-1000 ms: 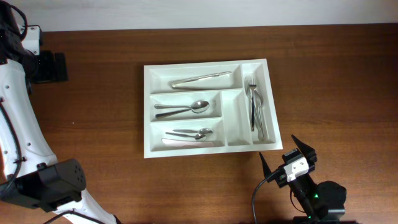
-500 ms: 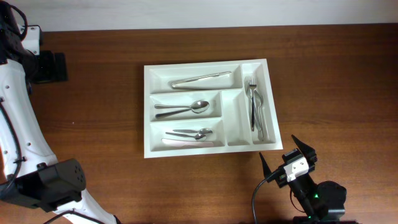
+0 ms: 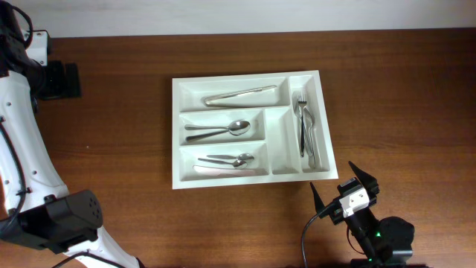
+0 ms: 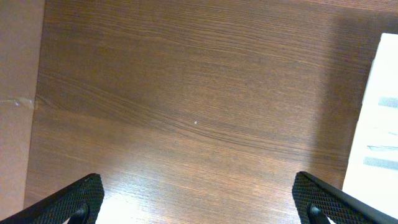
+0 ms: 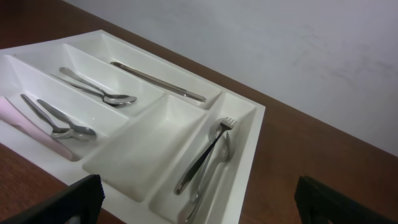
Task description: Pack container
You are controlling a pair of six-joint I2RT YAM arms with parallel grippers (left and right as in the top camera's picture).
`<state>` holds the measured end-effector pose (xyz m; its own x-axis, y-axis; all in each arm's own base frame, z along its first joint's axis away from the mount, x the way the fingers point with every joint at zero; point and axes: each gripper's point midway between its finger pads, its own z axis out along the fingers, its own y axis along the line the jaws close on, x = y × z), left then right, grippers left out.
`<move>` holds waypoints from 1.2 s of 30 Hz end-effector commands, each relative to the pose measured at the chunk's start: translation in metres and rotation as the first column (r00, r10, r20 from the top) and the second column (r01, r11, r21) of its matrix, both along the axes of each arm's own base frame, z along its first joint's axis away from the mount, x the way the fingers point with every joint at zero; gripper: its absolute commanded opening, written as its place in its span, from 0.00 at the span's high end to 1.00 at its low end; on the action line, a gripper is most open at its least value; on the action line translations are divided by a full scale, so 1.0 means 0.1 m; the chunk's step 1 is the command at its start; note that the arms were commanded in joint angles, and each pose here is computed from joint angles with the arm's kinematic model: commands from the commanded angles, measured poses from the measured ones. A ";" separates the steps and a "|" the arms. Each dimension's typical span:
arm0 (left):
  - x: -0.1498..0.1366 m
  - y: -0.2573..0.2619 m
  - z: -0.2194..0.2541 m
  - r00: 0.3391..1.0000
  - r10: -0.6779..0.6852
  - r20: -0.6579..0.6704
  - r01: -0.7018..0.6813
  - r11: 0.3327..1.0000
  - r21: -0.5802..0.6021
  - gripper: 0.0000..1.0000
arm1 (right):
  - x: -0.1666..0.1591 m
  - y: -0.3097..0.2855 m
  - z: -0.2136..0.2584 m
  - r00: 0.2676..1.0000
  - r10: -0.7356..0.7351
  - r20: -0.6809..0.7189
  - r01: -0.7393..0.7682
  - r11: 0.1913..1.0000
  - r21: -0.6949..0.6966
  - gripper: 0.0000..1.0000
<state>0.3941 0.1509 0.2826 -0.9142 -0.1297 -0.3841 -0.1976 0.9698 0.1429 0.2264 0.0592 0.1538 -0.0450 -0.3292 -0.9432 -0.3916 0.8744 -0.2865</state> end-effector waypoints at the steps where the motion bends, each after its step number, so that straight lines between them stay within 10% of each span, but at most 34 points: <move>1: -0.05 -0.01 0.14 0.999 0.010 0.035 -0.010 1.000 0.012 0.01 | 0.00 0.01 -0.01 1.000 0.006 0.001 -0.006 1.000 0.013 0.01; 14: -0.52 -0.38 0.83 0.964 -0.119 0.238 0.052 0.961 0.271 0.01 | 0.00 0.01 -0.01 1.000 0.006 0.001 -0.006 1.000 0.014 0.01; 23: -0.80 -0.74 1.18 0.722 -0.238 0.649 0.040 0.952 0.305 0.01 | 0.00 0.01 -0.01 1.000 0.006 0.001 -0.006 1.000 0.014 0.01; 36: -1.48 -1.25 -0.06 0.567 -0.347 0.748 0.205 0.938 0.279 0.01 | 0.00 0.01 -0.01 1.000 0.006 0.001 -0.006 1.000 0.013 0.01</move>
